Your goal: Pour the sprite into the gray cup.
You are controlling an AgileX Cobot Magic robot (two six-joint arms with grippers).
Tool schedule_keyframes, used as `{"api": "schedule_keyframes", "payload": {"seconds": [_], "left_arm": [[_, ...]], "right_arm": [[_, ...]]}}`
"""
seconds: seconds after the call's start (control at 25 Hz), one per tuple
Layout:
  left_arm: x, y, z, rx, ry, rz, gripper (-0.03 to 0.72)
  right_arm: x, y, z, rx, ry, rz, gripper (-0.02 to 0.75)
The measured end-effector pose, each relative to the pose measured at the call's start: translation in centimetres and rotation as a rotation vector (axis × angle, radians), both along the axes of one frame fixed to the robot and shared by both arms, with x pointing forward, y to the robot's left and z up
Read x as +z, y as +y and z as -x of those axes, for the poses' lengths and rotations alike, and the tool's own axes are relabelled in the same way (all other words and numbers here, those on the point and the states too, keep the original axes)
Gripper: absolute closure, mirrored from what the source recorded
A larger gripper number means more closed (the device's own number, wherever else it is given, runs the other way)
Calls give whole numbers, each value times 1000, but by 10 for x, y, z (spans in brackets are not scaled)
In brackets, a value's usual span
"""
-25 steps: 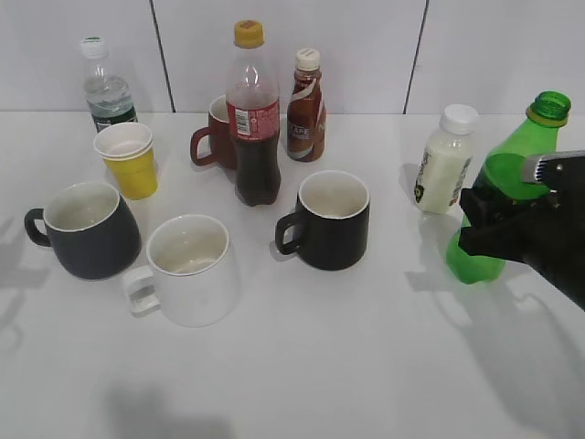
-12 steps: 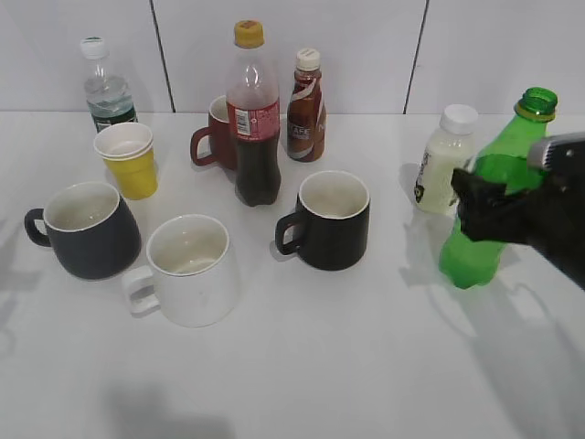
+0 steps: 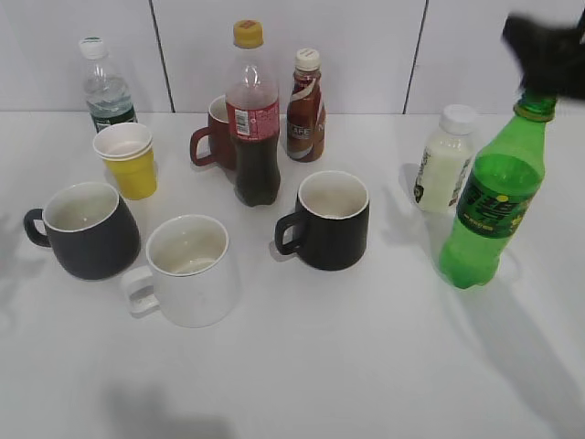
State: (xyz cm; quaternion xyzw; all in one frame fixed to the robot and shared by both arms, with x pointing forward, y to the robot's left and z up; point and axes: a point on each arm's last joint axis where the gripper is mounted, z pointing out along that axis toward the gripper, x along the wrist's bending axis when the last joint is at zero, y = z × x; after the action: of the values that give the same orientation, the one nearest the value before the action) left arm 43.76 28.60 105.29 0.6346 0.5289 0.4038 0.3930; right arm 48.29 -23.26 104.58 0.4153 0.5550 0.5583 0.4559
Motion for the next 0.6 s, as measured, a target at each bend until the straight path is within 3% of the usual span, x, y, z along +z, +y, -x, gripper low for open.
{"api": "schedule_keyframes", "payload": {"seconds": [0.16,0.28,0.4,0.6], "left_arm": [[38,2,18,6,74,3,475],[60,3,50,6,57,22,424],[65,5,82,9,86,40,391],[64,9,139,38,133,106,380]], "right_arm": [[81,-6,29,24,-9,14,143],[121,-17,71,31,16,36,143],[126,-28,113,38,124,57,144],[97,-42,164,44,472,110,146]]}}
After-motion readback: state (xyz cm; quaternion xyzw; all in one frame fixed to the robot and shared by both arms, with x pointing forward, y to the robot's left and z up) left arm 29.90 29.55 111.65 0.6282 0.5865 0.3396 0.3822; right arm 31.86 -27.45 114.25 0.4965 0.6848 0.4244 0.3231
